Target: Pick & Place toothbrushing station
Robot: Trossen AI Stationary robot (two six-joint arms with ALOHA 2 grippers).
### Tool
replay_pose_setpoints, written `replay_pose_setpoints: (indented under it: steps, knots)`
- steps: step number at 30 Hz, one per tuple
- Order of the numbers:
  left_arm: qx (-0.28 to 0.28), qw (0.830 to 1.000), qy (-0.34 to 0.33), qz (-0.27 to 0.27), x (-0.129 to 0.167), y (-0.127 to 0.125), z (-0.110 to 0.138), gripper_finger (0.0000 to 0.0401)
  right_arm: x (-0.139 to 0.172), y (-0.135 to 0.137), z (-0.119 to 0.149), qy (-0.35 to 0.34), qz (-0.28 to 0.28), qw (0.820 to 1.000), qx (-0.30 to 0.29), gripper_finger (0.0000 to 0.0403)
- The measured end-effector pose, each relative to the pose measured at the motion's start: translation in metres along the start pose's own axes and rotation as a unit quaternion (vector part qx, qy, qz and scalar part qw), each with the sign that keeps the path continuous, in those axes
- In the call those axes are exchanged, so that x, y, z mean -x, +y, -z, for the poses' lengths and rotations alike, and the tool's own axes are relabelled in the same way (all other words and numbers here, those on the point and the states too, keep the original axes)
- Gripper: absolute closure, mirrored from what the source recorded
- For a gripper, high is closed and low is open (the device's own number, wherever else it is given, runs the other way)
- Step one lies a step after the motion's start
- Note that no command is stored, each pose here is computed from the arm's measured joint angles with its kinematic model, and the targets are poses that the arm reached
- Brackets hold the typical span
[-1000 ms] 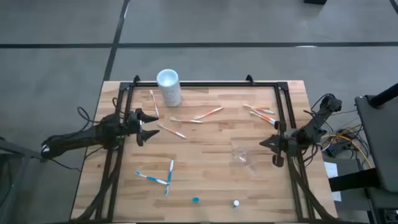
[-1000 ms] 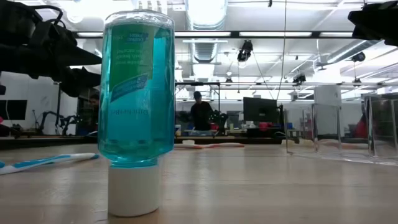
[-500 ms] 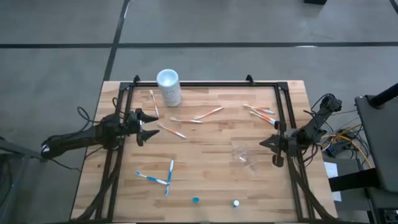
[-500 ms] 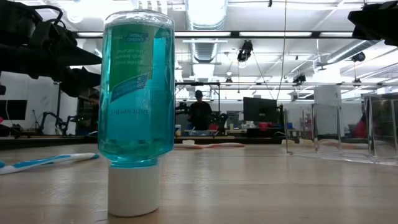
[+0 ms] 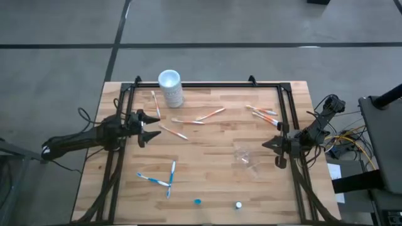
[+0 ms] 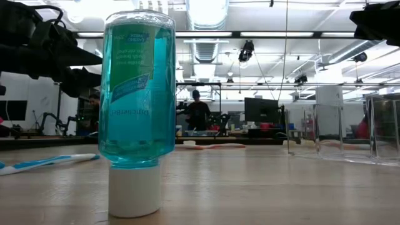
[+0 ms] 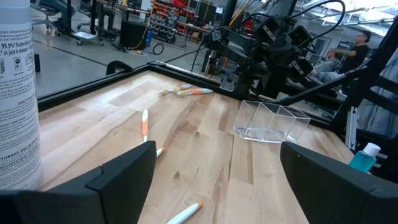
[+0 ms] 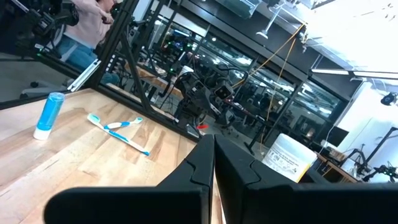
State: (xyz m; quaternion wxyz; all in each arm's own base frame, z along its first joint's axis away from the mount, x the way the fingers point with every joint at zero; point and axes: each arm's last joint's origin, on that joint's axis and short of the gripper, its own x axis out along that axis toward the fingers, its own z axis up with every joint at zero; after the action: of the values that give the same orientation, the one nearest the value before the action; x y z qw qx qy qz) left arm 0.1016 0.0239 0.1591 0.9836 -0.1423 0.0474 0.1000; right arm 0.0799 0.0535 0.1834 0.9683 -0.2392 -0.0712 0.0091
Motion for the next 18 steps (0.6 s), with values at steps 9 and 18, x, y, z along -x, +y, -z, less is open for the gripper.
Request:
replay_pose_setpoints:
  steps: [9, 18]
  knots:
    - [0.000, 1.000, 0.000, 0.000, 0.0000, 0.0000, 0.0000, 0.0052, 0.0000, 0.0001, 0.0000, 0.000, 0.000, 1.000, 0.000, 0.0394]
    - [0.000, 1.000, 0.000, 0.000, 0.0000, 0.0000, 0.0000, 0.0052, 0.0000, 0.0000, 0.0000, 0.000, 0.000, 1.000, 0.000, 0.0394]
